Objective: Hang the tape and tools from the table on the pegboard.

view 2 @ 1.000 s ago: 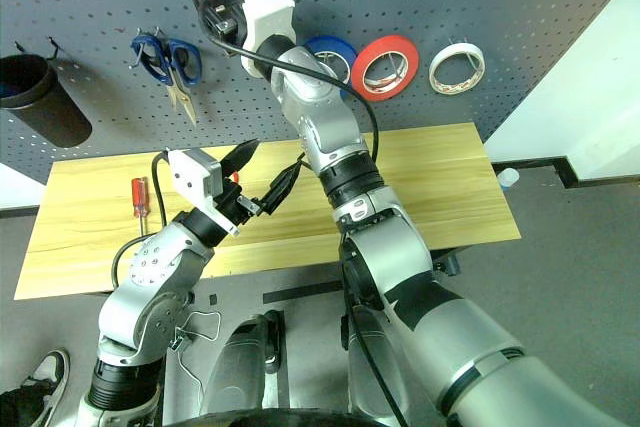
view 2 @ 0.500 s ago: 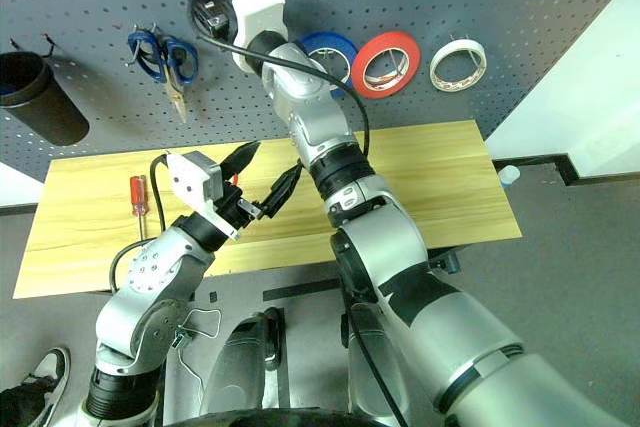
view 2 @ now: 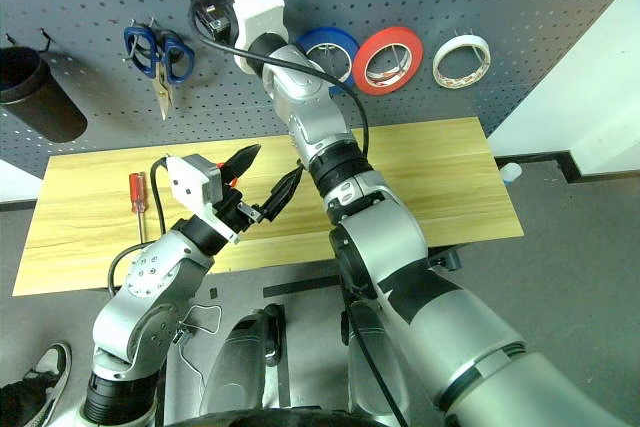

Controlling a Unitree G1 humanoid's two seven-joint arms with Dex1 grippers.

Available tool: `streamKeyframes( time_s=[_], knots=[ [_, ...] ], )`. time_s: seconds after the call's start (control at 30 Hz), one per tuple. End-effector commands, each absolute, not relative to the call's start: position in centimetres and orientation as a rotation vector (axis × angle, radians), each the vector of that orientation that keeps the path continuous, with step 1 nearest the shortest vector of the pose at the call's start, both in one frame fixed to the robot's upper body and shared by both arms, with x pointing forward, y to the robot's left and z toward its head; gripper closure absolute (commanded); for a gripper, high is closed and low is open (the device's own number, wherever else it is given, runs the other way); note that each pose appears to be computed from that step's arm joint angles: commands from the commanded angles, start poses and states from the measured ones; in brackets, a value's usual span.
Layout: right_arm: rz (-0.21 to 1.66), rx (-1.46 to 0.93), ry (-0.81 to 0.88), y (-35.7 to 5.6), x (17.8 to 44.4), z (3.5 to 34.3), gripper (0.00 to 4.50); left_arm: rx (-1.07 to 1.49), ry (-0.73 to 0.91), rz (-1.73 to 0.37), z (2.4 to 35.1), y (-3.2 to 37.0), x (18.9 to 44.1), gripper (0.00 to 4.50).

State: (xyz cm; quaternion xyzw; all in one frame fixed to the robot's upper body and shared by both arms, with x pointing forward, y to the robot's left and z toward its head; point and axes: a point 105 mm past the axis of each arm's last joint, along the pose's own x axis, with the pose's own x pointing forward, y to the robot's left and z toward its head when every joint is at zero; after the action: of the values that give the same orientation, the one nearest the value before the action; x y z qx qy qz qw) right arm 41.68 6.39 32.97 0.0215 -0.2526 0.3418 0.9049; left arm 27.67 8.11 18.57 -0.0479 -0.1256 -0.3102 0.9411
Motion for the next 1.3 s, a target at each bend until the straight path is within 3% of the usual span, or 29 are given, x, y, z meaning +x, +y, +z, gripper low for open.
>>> streamKeyframes(
  time_s=[0.03,0.33,0.53,0.6,1.3],
  knots=[
    [0.642,0.077,-0.576,4.8,42.0,35.4,2.39,-0.095,-0.301,-0.652,19.7,7.8,26.8,0.00],
    [0.634,0.081,-0.567,4.5,42.2,35.3,2.39,-0.092,-0.303,-0.659,19.8,7.8,26.9,0.00],
    [0.625,0.073,-0.564,4.2,42.4,35.2,0.45,-0.090,-0.302,-0.664,19.8,7.8,27.0,0.00],
    [0.626,0.069,-0.561,4.3,42.4,35.1,0.03,-0.089,-0.302,-0.664,19.8,7.8,27.0,0.00],
    [0.622,0.025,-0.577,2.4,41.3,34.3,0.03,-0.073,-0.301,-0.688,19.6,8.0,27.5,0.00]
  ],
)
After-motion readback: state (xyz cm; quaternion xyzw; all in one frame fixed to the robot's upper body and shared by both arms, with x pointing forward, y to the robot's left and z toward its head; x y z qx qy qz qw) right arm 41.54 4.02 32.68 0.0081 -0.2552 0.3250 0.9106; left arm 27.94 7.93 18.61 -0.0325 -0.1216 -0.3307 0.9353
